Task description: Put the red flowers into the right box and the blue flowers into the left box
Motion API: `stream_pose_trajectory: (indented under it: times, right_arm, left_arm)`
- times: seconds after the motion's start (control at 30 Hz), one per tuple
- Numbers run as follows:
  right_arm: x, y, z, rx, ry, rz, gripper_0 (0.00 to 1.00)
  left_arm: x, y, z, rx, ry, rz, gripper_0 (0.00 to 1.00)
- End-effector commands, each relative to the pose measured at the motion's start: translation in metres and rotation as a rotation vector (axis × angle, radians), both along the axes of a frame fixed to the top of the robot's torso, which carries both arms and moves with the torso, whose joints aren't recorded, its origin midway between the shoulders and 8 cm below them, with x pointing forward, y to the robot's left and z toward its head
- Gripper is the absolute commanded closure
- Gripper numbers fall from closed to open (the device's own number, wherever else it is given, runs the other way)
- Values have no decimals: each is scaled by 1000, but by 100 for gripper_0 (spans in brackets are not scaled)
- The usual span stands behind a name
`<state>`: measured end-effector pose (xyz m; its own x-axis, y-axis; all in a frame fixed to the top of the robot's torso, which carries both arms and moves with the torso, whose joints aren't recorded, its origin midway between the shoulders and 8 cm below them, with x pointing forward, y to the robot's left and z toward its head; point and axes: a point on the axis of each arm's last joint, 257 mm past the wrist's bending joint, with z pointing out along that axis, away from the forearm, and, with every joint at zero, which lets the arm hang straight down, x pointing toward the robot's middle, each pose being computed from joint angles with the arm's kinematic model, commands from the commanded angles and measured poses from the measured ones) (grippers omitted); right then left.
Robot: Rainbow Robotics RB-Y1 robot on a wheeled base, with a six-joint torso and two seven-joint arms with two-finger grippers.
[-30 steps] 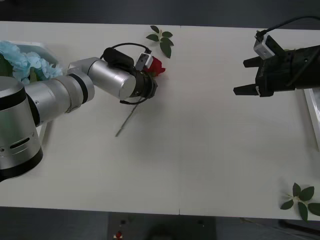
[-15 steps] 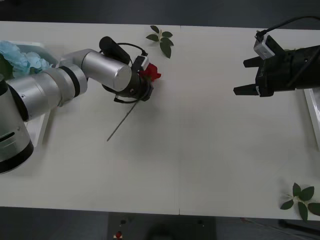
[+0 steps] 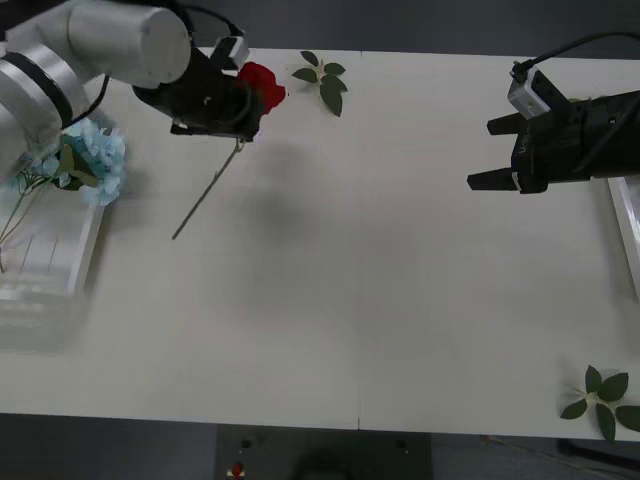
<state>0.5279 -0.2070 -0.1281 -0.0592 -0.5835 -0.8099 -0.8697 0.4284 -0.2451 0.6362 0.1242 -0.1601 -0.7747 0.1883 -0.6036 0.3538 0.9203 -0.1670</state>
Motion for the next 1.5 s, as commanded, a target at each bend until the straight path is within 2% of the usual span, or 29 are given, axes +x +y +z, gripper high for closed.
stream_pose_trajectory:
  times: [0.03, 0.23, 0.4, 0.6, 0.7, 0.83, 0.93, 1.13, 1.27, 1.4, 1.5]
  right_arm:
    - [9, -7, 25, 10, -43, -25, 0]
    - [8, 2, 39, 40, -57, -13, 0]
    - [-3, 11, 88, 109, -74, 19, 0]
    - [-30, 22, 137, 144, -111, 80, 0]
    - [-42, 21, 160, 186, -98, 88, 0]
    - [-55, 21, 174, 268, -40, 97, 0]
    - [-61, 17, 167, 291, 22, 93, 0]
    - [-80, 19, 118, 418, 291, 31, 0]
    - [-95, 29, 79, 481, 448, -18, 0]
    - [-98, 49, 54, 536, 549, -65, 0]
    - [-92, 63, 47, 563, 568, -96, 0]
  left_arm:
    - [5, 31, 90, 39, -95, -60, 100]
    - [-41, 67, 143, 61, -17, -137, 100]
    - [-83, 62, 184, -37, -15, -232, 100]
    - [-123, 31, 224, -296, -157, -373, 100]
    - [-136, 16, 239, -431, -302, -426, 100]
    - [-150, 2, 245, -562, -433, -477, 100]
    - [-153, -1, 249, -607, -509, -505, 100]
    - [-148, -16, 254, -620, -708, -569, 100]
    - [-145, -32, 248, -562, -846, -630, 100]
    - [-146, -53, 236, -496, -931, -692, 100]
    - [-146, -63, 227, -480, -965, -709, 100]
